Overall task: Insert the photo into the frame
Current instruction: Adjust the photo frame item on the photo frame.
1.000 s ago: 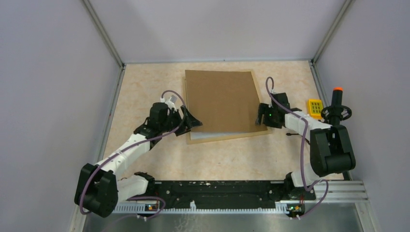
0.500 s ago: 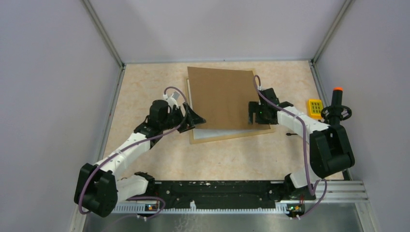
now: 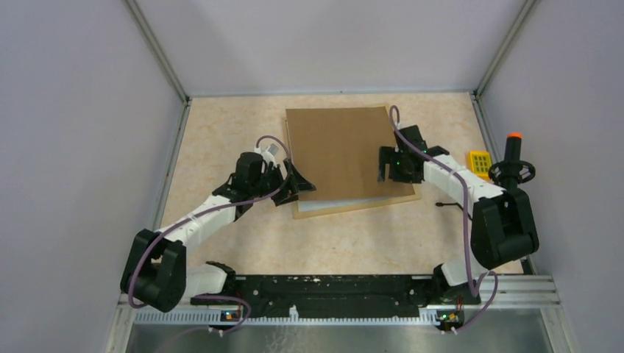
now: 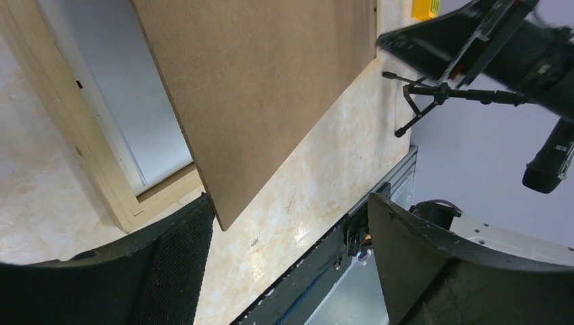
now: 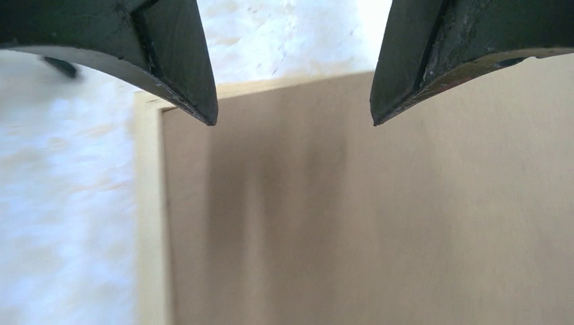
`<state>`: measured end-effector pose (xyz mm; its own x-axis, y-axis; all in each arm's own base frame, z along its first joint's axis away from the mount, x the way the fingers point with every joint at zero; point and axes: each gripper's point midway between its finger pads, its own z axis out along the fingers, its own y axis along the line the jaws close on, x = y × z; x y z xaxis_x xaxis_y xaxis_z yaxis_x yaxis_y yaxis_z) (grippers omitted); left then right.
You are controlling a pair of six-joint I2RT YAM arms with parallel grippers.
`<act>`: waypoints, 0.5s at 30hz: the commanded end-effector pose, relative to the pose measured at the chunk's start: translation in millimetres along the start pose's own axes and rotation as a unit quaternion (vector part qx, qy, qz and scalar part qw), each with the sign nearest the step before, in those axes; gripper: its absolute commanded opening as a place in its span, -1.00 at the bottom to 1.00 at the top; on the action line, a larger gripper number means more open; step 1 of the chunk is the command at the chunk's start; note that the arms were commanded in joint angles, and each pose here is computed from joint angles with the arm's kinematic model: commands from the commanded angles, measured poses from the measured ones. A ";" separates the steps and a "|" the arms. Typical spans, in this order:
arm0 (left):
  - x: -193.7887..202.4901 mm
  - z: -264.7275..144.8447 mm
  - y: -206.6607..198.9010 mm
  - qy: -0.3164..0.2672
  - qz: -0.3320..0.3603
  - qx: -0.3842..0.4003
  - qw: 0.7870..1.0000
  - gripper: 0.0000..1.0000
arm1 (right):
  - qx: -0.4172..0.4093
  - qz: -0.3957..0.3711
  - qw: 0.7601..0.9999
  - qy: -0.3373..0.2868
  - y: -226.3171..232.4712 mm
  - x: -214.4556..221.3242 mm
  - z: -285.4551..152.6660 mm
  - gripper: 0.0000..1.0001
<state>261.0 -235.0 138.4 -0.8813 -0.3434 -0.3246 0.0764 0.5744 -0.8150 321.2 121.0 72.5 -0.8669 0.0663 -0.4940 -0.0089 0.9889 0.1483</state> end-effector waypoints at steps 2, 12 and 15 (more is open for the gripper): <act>-16.3 4.6 -25.5 -0.019 0.033 0.055 0.998 0.72 | 0.123 0.032 0.990 -0.061 -58.1 -59.7 -7.1 0.63; -15.0 17.3 -19.3 0.001 0.027 0.057 0.998 0.72 | 0.005 0.143 0.990 -0.008 -70.6 -44.9 57.9 0.62; -13.9 21.9 -14.6 0.005 0.024 0.054 0.998 0.72 | -0.054 0.156 0.986 0.018 -54.2 -34.5 69.5 0.50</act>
<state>265.1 -242.0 115.6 -0.9079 -0.3164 -0.2749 0.0492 0.5708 -0.8196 378.8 34.9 29.1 -0.8309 0.3462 -0.4356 0.2938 0.9378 0.1849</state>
